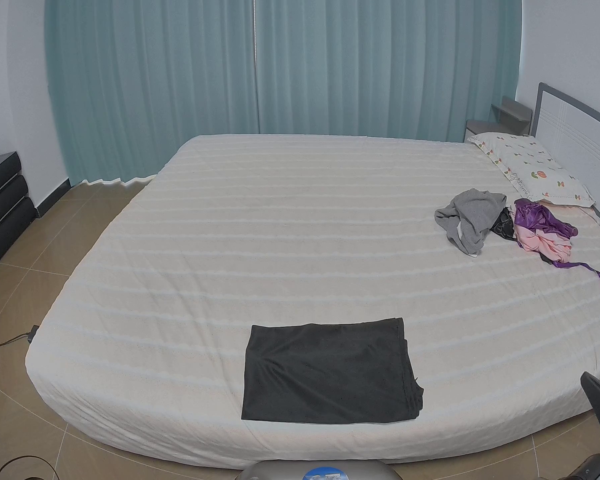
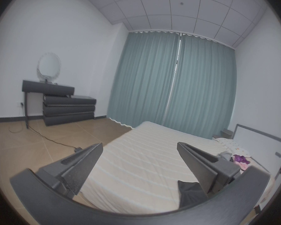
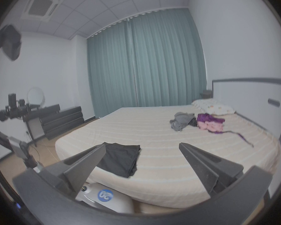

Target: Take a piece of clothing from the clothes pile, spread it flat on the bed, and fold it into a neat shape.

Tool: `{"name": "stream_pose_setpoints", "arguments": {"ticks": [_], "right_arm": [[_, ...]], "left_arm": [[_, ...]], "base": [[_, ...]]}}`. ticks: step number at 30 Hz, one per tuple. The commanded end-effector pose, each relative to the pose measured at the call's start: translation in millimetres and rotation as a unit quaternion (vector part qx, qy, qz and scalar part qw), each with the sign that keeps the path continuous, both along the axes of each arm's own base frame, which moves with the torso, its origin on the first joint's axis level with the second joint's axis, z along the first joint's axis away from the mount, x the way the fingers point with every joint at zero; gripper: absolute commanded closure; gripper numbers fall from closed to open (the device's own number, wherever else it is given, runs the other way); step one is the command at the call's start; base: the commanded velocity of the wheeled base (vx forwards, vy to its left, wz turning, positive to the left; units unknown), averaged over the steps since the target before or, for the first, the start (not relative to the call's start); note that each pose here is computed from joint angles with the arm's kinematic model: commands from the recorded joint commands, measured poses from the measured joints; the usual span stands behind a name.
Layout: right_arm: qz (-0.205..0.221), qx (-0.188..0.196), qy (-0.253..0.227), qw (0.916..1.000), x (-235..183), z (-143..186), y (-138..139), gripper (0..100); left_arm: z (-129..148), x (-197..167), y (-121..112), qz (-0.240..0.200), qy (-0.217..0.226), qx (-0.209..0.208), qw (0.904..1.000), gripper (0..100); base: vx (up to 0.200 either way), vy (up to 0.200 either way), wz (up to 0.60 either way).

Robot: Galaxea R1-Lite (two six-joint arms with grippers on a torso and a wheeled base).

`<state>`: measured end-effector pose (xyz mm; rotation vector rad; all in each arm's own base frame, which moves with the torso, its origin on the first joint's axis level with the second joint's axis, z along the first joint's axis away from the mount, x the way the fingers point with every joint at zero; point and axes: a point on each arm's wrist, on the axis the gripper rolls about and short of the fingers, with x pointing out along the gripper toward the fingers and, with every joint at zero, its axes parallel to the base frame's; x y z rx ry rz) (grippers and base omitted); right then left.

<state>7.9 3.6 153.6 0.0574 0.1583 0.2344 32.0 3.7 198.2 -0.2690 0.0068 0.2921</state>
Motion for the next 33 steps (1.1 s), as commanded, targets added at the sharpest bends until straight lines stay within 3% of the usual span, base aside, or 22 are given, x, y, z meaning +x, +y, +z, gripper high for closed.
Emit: {"name": "stream_pose_setpoints", "arguments": {"ticks": [1, 12, 17, 23, 28, 30, 33], "right_arm": [[-0.007, -0.046, -0.074, 0.9962, -30.9, -6.6, -3.1, 0], [-0.032, -0.052, -0.105, 0.9926, -56.1, -4.2, -4.0, 0], [-0.071, -0.071, -0.124, 0.9873, -64.5, -7.9, -1.1, 0], [-0.068, -0.071, -0.134, 0.9861, -64.7, -16.6, -1.3, 0], [-0.077, -0.070, -0.189, 0.9765, -58.1, -14.6, -1.6, 0], [-0.087, -0.070, -0.209, 0.9716, -52.1, -19.9, -1.9, 0], [-0.106, -0.071, -0.249, 0.9602, -36.3, -44.9, -2.7, 0]], "left_arm": [[-13.5, -50.6, 10.3, 0.072, -0.061, 0.026, 0.9952, 0], [-29.4, -88.6, 6.8, 0.149, -0.096, 0.092, 0.9799, 0], [-31.1, -92.0, 6.8, 0.151, -0.098, 0.105, 0.9781, 0], [-50.8, -80.9, 7.0, 0.147, -0.057, 0.111, 0.9813, 0], [-67.5, -73.2, 7.3, 0.146, -0.033, 0.110, 0.9826, 0], [-70.7, -74.1, 7.5, 0.141, -0.041, 0.109, 0.9831, 0], [-76.8, -72.1, 7.0, 0.116, -0.091, 0.103, 0.9837, 0]], "base": [[0.000, 0.000, 0.00], [0.000, 0.000, 0.00], [0.000, 0.000, 0.00], [0.000, 0.000, 0.00], [0.000, 0.000, 0.00], [0.000, 0.000, 0.00], [0.000, 0.000, 0.00]]}}
